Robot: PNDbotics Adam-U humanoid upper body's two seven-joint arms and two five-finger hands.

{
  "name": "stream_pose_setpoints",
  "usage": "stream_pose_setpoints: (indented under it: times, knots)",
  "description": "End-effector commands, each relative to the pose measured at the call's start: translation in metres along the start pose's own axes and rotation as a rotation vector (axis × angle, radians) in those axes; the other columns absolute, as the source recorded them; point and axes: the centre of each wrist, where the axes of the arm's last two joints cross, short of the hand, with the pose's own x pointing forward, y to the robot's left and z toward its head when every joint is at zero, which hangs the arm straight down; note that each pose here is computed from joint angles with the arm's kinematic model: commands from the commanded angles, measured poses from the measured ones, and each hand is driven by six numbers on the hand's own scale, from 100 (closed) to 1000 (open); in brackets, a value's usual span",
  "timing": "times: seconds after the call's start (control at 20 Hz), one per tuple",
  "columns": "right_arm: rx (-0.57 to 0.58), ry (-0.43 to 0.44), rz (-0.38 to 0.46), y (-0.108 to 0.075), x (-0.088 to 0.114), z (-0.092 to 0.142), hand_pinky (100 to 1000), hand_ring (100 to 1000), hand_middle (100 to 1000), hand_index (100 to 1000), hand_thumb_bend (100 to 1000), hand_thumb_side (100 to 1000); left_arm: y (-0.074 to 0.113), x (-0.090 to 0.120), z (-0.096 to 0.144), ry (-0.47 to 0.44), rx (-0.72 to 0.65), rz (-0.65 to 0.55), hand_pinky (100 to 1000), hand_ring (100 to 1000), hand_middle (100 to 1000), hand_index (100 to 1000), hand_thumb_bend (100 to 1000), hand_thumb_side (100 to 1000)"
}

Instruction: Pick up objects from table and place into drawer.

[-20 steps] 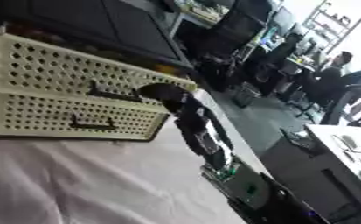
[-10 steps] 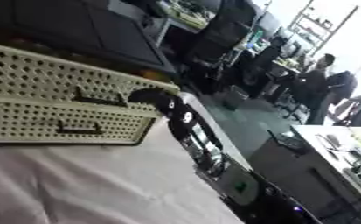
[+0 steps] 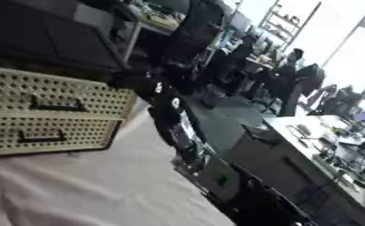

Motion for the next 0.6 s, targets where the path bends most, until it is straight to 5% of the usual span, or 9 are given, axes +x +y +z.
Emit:
stream_pose_setpoints:
  times: [0.05,0.4,0.6]
  knots:
    - [-0.037,-0.083,0.067,-0.002,0.002,-0.01,787,823,838,860,100,1000,0.007,0.003,-0.001,-0.027,0.022,-0.007,476,553,604,965,169,1000]
    - [-0.161,-0.159,0.25,0.01,0.003,0.016,750,878,897,895,100,1000,0.017,0.004,-0.002,-0.082,0.094,0.006,486,566,612,964,175,951]
    - [-0.122,-0.168,0.369,0.018,0.009,0.043,737,889,920,905,100,1000,0.025,0.005,-0.004,-0.144,0.143,0.01,497,580,621,966,179,915]
